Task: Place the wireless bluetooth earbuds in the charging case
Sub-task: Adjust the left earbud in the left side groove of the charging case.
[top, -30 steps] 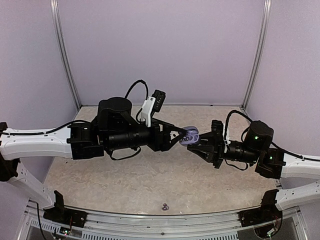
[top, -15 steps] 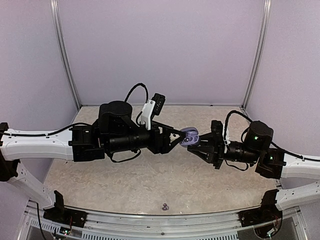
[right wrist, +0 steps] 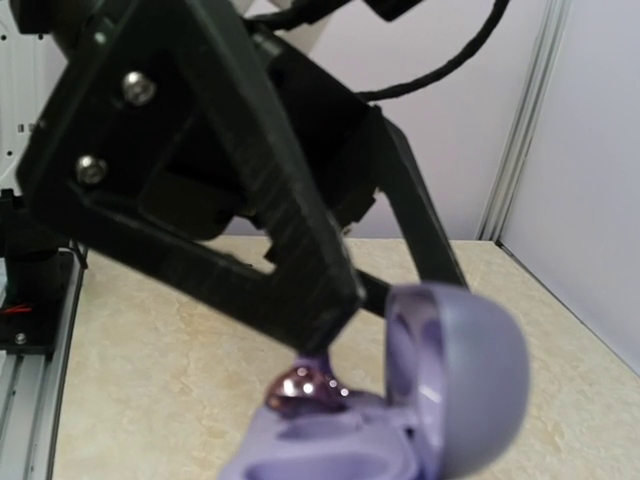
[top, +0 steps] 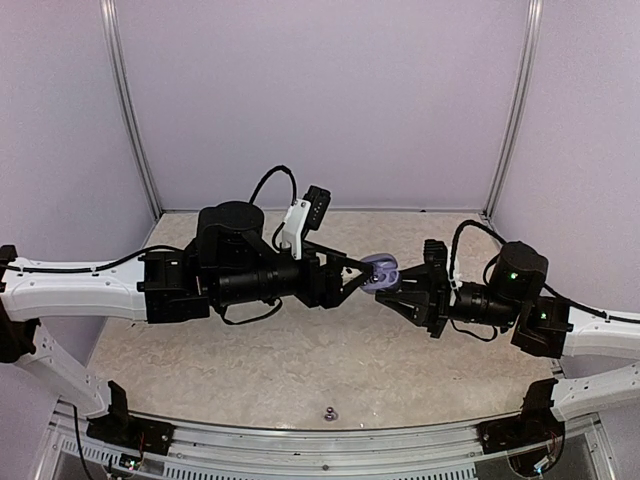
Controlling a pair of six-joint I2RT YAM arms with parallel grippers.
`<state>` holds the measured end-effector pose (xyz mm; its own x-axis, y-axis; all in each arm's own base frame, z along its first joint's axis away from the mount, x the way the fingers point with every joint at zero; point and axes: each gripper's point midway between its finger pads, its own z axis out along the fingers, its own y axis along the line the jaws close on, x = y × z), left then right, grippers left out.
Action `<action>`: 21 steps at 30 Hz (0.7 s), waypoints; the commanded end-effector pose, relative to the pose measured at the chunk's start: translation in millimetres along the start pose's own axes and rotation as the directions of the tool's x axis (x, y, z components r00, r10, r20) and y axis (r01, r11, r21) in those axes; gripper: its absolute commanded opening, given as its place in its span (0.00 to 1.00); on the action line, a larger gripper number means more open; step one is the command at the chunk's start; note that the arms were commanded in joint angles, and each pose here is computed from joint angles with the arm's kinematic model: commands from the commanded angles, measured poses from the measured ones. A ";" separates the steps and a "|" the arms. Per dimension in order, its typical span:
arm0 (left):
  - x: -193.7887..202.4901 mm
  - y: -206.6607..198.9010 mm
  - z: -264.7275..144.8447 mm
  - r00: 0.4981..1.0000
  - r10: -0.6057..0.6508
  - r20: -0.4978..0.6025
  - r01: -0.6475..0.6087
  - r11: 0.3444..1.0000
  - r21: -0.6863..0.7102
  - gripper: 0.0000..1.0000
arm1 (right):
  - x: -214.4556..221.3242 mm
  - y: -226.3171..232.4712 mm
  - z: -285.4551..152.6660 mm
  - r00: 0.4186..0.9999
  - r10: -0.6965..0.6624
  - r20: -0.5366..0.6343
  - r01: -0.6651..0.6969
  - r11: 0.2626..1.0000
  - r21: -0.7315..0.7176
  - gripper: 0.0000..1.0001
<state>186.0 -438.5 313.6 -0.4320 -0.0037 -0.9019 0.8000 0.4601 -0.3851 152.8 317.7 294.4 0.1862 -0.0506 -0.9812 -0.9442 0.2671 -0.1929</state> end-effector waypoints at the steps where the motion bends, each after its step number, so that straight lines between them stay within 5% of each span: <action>1: 12.5 -0.1 3.9 0.999 0.009 -0.039 -0.009 1.000 0.013 0.77 | -23.6 -0.3 -4.0 0.997 -0.019 0.078 0.018 1.000 0.011 0.00; 21: -9.8 -20.8 3.3 0.999 -0.042 -0.009 0.042 0.993 0.112 0.73 | -20.7 1.8 -6.4 0.997 -0.019 0.076 0.019 1.000 0.006 0.00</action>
<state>175.9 -444.9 310.7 -0.4640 0.0208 -0.8856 0.8164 0.3981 -0.4184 151.4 315.2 303.9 0.2048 -0.0227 -0.9785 -0.9400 0.2742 -0.2031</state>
